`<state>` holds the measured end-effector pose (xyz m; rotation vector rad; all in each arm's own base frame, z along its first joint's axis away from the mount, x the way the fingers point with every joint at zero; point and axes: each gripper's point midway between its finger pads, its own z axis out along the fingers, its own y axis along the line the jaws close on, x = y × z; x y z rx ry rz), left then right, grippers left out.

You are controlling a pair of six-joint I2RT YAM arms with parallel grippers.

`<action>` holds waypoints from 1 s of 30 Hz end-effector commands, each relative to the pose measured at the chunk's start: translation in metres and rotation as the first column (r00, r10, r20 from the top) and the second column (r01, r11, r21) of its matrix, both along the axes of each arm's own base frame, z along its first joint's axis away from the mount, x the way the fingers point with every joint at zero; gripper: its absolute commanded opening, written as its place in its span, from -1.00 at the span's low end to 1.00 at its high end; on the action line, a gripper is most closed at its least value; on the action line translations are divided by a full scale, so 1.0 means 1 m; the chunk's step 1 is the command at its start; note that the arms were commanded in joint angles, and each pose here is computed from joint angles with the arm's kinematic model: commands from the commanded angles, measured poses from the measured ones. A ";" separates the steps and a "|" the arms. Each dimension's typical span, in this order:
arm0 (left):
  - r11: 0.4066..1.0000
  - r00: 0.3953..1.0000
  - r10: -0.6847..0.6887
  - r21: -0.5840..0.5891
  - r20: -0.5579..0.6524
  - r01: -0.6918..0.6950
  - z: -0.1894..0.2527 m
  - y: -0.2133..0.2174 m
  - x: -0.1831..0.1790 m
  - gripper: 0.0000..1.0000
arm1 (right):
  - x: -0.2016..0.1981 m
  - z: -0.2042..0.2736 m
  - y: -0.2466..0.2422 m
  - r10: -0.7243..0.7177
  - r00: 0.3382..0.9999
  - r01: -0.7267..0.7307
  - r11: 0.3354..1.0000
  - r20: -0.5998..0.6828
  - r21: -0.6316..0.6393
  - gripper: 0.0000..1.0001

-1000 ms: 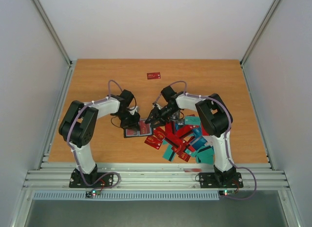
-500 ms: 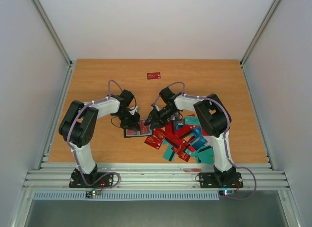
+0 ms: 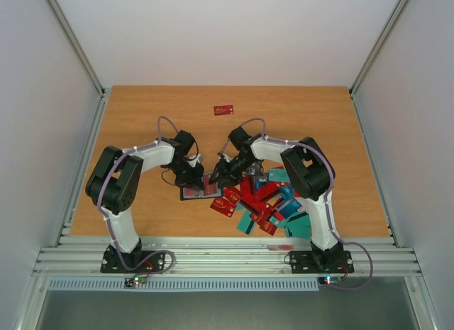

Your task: Put the credit cards into the card holder

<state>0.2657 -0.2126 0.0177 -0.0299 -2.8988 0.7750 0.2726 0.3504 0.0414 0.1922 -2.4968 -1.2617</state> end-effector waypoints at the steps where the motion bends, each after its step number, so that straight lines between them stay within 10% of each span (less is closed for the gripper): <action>1: 1.000 1.000 -0.013 0.018 0.002 0.013 -0.009 -0.001 -0.002 -1.00 | -0.006 0.017 0.007 0.045 0.998 -0.044 0.999 0.048 -0.015 -0.16; 30: 1.000 1.000 -0.004 0.012 0.004 0.004 -0.011 -0.002 -0.001 -0.99 | -0.008 0.013 -0.009 0.152 0.981 -0.129 0.974 0.118 -0.188 -0.16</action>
